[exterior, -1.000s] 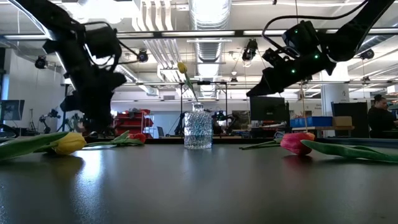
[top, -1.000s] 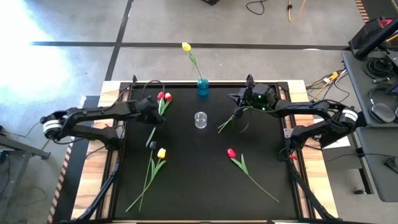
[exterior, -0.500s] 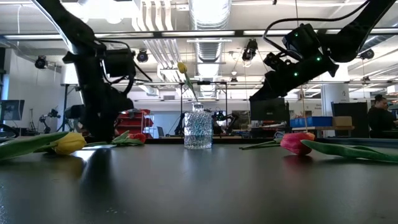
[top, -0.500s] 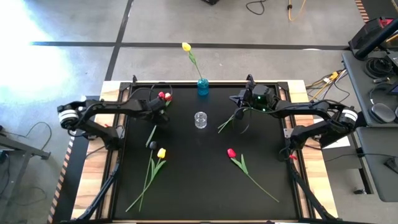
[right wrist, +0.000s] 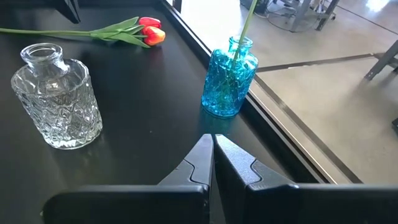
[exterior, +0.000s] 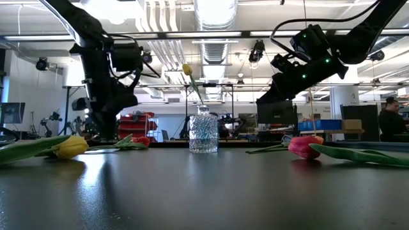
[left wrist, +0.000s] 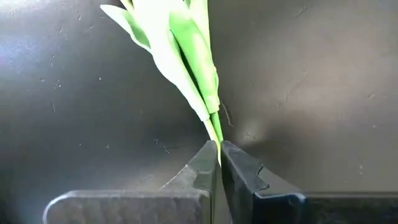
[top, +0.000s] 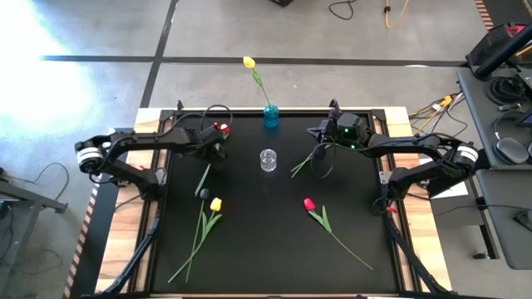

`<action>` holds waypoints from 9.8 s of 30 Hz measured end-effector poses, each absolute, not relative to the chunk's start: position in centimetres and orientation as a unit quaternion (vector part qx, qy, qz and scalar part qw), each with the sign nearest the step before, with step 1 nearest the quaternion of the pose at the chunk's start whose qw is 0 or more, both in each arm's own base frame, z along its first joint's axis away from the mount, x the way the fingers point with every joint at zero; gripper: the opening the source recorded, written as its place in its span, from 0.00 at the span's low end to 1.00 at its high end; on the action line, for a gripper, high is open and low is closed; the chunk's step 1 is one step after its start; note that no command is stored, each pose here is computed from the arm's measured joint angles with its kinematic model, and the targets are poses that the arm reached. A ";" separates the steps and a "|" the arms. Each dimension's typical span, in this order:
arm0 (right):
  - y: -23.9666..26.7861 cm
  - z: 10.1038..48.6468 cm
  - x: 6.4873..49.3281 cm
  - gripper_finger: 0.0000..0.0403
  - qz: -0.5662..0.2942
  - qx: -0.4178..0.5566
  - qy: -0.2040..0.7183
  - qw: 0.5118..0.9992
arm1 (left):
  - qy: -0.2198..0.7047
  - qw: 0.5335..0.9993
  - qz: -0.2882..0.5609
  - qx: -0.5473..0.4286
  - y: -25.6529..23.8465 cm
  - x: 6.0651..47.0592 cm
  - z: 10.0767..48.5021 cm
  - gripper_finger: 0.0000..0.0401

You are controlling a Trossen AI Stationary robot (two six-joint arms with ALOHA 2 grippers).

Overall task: Sort flowers into vase by color
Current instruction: Adjust the top red tulip, then put the left orange tulip into the blue vase

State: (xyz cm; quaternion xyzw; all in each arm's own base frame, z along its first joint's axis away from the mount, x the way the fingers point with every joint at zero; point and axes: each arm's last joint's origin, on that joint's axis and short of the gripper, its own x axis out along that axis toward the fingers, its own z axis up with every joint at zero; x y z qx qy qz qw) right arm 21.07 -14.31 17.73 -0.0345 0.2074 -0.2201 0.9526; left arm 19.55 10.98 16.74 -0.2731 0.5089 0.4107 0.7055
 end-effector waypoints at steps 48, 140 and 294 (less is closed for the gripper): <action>-14.2 17.5 21.0 0.02 -0.221 -0.022 0.214 0.951 | 0.487 0.660 0.508 -0.265 12.0 16.5 19.5 0.00; -12.3 26.3 26.5 0.30 -0.063 0.011 -0.018 0.998 | 0.059 0.993 0.090 -0.040 15.0 23.1 24.8 0.01; -24.1 27.2 34.5 0.43 -0.286 -0.054 0.148 0.945 | -0.016 0.989 0.150 0.015 13.9 20.9 20.1 0.49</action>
